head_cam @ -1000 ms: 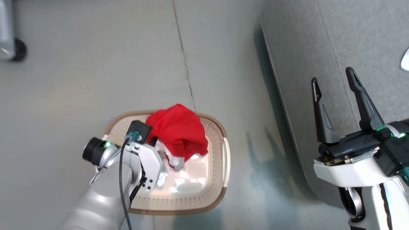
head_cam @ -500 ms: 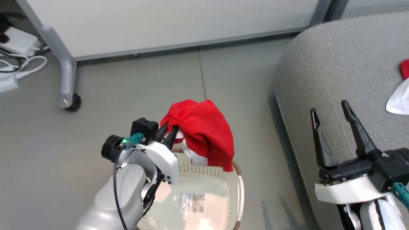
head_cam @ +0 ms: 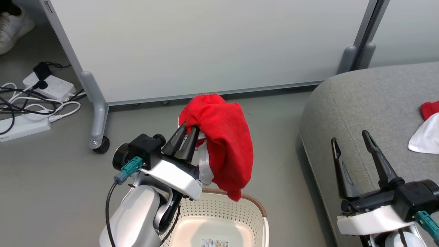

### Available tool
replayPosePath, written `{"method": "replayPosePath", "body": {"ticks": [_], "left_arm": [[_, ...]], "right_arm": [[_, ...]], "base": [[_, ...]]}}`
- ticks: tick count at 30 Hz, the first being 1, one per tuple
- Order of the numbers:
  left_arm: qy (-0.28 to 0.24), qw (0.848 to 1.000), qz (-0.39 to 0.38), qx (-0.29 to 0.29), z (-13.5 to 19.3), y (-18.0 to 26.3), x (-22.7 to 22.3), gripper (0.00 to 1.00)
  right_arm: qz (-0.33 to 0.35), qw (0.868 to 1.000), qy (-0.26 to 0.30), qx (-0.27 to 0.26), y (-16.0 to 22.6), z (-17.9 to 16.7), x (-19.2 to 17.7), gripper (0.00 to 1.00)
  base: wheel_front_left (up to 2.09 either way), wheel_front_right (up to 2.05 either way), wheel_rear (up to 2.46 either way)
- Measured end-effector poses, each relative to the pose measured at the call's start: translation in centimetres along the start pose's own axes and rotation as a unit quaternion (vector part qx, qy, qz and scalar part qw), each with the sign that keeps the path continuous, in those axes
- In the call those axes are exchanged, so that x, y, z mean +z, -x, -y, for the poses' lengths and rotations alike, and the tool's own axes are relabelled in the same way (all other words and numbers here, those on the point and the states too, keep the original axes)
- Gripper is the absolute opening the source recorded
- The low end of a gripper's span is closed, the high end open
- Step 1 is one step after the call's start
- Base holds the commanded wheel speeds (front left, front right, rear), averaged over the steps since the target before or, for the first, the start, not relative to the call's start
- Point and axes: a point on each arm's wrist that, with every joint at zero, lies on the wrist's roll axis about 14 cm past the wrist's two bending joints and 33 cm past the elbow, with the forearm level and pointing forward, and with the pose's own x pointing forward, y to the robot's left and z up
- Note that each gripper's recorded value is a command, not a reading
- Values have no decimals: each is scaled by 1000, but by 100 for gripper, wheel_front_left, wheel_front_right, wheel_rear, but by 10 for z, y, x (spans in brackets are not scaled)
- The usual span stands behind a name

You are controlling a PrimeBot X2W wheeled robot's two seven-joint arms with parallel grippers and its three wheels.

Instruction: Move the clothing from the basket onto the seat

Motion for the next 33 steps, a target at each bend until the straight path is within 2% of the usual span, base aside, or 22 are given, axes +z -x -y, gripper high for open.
{"method": "replayPosePath", "body": {"ticks": [5,11,23,33], "left_arm": [[-5,999,44,8,-2,7,29,0],[-11,998,60,-5,7,15,39,0],[-21,997,22,-68,44,19,14,0],[-18,994,7,-106,66,20,6,0]], "right_arm": [[5,1000,-3,8,3,-7,5,100],[9,1000,-7,17,7,-14,8,100],[8,999,-22,40,11,-32,9,100],[-11,992,-26,124,24,-90,-1,100]], "base": [[0,0,0],[0,0,0],[0,0,0],[0,0,0]]}}
